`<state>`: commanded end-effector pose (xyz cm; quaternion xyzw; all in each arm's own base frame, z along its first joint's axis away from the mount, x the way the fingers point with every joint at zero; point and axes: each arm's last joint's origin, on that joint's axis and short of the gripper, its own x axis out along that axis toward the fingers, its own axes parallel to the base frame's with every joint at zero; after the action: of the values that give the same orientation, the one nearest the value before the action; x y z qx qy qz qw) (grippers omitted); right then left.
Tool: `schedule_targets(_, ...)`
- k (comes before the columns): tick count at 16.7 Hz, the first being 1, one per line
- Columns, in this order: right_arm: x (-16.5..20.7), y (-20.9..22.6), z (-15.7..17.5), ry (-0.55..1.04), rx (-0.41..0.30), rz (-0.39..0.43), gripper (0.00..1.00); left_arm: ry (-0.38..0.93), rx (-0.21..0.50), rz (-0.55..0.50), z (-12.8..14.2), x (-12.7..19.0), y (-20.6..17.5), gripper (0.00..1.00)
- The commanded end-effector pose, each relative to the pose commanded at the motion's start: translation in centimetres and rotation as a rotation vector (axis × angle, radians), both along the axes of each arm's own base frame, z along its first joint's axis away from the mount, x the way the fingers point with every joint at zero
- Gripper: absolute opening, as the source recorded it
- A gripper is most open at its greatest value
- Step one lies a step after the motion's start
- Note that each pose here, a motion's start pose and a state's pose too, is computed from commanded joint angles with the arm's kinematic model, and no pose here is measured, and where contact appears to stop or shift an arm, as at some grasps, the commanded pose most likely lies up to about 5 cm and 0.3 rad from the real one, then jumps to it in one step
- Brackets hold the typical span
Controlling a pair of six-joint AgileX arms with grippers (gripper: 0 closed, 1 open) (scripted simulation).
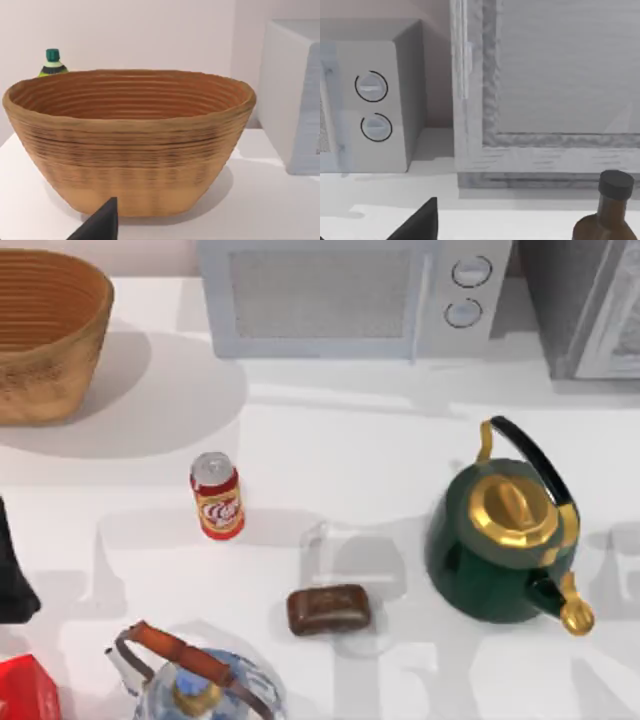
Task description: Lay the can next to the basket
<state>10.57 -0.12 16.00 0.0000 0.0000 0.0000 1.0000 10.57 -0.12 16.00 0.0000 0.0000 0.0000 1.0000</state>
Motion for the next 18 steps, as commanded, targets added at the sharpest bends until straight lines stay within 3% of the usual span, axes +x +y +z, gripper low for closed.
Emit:
schedule_targets(4, 0.0, 0.0, 0.0, 0.0, 0.0, 0.0, 1.0, 0.023, 0.006, -0.008, 0.4, 0.0, -0.1, 1.0)
schedule_targets(7, 0.0, 0.0, 0.0, 0.0, 0.0, 0.0, 1.0, 0.113, 0.028, -0.038, 2.3, 0.3, -0.4, 1.0)
schedule_targets(12, 0.0, 0.0, 0.0, 0.0, 0.0, 0.0, 1.0, 0.378, 0.108, -0.134, 7.4, 2.9, -1.5, 1.0)
schedule_targets(18, 0.0, 0.0, 0.0, 0.0, 0.0, 0.0, 1.0, 0.763, 0.261, -0.295, 12.3, 10.3, -4.8, 1.0)
